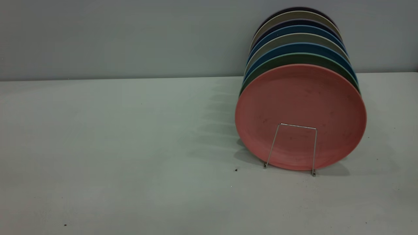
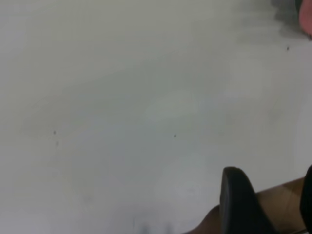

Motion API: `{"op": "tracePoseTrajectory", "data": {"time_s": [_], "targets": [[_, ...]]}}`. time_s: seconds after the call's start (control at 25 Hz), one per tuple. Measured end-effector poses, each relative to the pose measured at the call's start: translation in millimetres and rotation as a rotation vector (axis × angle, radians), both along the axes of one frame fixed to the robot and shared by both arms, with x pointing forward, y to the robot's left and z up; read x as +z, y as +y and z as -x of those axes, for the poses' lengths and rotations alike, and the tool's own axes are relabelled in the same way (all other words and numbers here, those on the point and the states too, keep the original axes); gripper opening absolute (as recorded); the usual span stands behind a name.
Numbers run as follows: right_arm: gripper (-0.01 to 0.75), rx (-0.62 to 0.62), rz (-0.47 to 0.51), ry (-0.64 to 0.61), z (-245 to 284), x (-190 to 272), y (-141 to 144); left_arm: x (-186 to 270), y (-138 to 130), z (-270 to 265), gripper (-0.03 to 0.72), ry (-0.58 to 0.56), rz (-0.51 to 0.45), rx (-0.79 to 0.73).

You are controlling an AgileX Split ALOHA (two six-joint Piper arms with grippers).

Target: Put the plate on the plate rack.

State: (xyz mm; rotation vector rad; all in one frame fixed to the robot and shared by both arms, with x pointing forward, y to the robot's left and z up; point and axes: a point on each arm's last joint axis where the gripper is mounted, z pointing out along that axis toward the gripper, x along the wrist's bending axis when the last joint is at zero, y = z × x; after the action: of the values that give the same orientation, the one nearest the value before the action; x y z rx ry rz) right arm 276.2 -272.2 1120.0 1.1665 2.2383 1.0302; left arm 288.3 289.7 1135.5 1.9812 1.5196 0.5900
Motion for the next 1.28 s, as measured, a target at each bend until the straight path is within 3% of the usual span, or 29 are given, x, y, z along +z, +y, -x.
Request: {"op": "tracePoseTrajectory", "data": {"time_s": [0.72,1.28], "targets": [[0.402,-0.008,0.028,0.009,29.4,-72.6,-19.2,-78.2,24.9,44.5,0.338,-0.067,-0.054,0.037],[0.402,-0.017,0.033,-0.009,30.3,-77.5,-21.3,-101.0,23.5,41.7,0.338,-0.034,-0.048,0.05]]}}
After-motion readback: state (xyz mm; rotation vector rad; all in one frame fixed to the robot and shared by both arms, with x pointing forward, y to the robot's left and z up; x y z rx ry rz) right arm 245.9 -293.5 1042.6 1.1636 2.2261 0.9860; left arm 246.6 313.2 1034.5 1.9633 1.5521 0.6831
